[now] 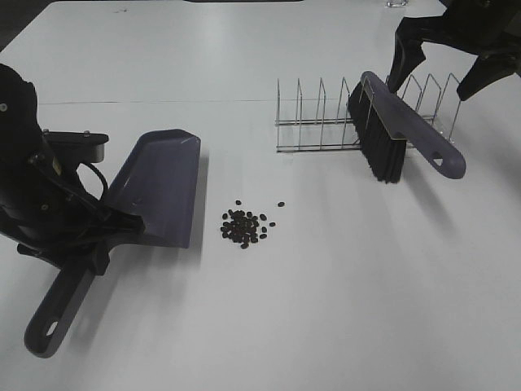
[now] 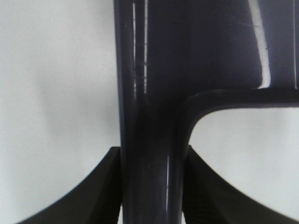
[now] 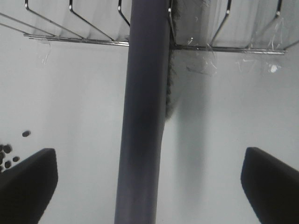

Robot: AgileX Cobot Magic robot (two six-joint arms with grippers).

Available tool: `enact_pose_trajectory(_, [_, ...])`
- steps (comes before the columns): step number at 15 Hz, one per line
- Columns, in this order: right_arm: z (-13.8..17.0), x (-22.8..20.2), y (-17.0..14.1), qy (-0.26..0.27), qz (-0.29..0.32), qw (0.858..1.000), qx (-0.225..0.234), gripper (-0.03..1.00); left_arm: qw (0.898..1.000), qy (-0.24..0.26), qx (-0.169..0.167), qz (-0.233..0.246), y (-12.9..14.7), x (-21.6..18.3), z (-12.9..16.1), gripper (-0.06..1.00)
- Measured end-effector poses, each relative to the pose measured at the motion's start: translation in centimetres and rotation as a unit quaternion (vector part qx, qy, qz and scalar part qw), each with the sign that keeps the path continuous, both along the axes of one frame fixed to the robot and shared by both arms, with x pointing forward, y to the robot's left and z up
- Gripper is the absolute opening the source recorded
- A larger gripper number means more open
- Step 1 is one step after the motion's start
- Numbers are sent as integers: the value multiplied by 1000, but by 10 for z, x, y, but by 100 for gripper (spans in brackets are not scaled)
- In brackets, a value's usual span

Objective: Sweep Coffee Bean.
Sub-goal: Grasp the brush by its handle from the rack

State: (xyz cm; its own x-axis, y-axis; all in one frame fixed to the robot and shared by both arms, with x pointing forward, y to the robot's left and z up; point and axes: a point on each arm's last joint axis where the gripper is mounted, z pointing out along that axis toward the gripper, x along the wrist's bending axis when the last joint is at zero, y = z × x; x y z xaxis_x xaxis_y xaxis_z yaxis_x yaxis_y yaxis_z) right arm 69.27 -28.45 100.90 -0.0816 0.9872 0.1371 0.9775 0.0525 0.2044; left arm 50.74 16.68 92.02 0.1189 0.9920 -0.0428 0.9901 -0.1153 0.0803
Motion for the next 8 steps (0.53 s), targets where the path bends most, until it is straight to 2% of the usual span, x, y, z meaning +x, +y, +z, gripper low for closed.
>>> enact_pose_trajectory(3, [-32, 27, 3, 7, 10, 1000, 3, 96, 1000, 0, 0, 0, 0, 0, 0, 32])
enact_pose_trajectory(8, [-62, 40, 22, 19, 39, 999, 2, 92, 1000, 0, 0, 0, 0, 0, 0, 32])
